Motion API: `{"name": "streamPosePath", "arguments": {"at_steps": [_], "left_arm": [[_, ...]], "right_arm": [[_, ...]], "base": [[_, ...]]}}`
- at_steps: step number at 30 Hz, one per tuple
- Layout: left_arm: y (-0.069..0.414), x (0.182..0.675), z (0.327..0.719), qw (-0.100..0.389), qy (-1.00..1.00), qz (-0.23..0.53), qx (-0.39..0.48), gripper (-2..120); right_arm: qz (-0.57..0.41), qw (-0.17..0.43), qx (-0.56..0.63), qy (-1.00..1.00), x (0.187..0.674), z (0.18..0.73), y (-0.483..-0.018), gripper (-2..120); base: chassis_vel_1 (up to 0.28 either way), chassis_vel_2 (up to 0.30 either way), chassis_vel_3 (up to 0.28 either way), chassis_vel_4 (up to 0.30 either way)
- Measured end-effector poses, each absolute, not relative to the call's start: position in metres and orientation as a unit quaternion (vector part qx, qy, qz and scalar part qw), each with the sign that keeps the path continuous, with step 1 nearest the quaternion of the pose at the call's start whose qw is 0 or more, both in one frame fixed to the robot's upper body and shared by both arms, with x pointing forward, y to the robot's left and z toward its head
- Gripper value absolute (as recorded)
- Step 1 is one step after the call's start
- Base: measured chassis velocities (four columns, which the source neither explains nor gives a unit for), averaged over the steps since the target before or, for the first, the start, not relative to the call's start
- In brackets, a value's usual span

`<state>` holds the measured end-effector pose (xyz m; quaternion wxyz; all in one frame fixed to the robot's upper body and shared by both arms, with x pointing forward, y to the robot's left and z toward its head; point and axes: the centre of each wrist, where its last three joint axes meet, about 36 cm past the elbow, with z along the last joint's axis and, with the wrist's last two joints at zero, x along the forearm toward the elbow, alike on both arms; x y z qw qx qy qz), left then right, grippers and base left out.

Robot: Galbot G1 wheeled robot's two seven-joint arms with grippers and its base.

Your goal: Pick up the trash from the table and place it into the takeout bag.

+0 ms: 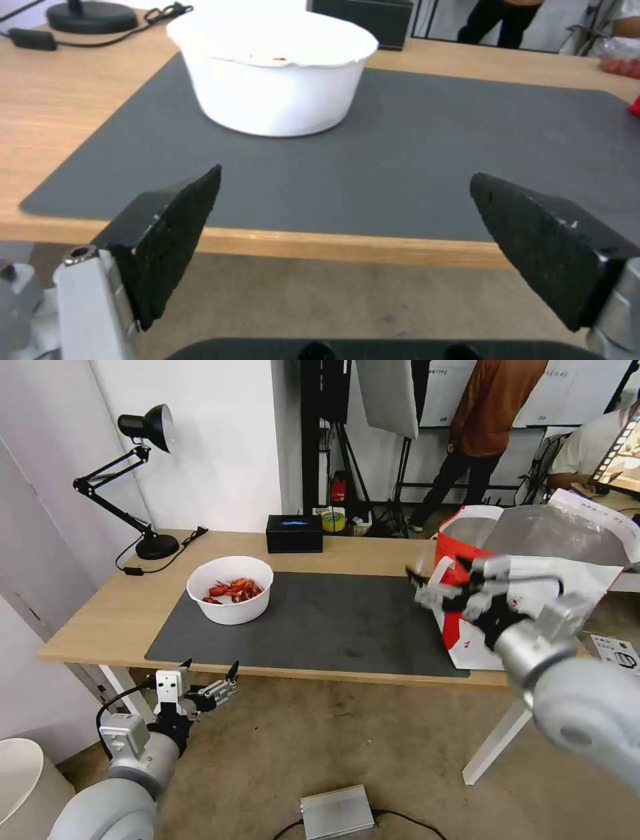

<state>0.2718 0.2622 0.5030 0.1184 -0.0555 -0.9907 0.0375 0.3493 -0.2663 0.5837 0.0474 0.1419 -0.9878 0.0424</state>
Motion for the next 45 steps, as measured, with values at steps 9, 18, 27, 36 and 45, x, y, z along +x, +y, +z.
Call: {"name": "streamPosePath", "arguments": {"at_steps": [9,18,27,36,45], "left_arm": [[0.263,0.264,0.507,0.116,-0.991,0.041,-0.045,100],[0.267,0.26,0.508,0.119,-0.991,0.04,-0.037,100],[0.267,0.254,0.509,0.121,-0.991,0.045,-0.029,100],[0.267,0.252,0.508,0.123,-0.991,0.045,-0.026,100],[0.268,0.256,0.51,0.119,-0.991,0.049,-0.029,100]], "right_arm": [[0.053,0.119,0.114,-0.985,0.314,0.539,-0.258,100],[0.07,0.181,0.031,-0.98,0.293,0.518,-0.253,100],[0.071,0.205,0.03,-0.976,0.287,0.511,-0.254,100],[0.061,0.22,0.036,-0.973,0.283,0.513,-0.252,100],[0.06,0.222,0.036,-0.973,0.283,0.514,-0.252,100]], "base": [[0.0,0.0,0.0,0.0],[0.0,0.0,0.0,0.0],[0.0,0.0,0.0,0.0],[0.0,0.0,0.0,0.0],[0.0,0.0,0.0,0.0]]}}
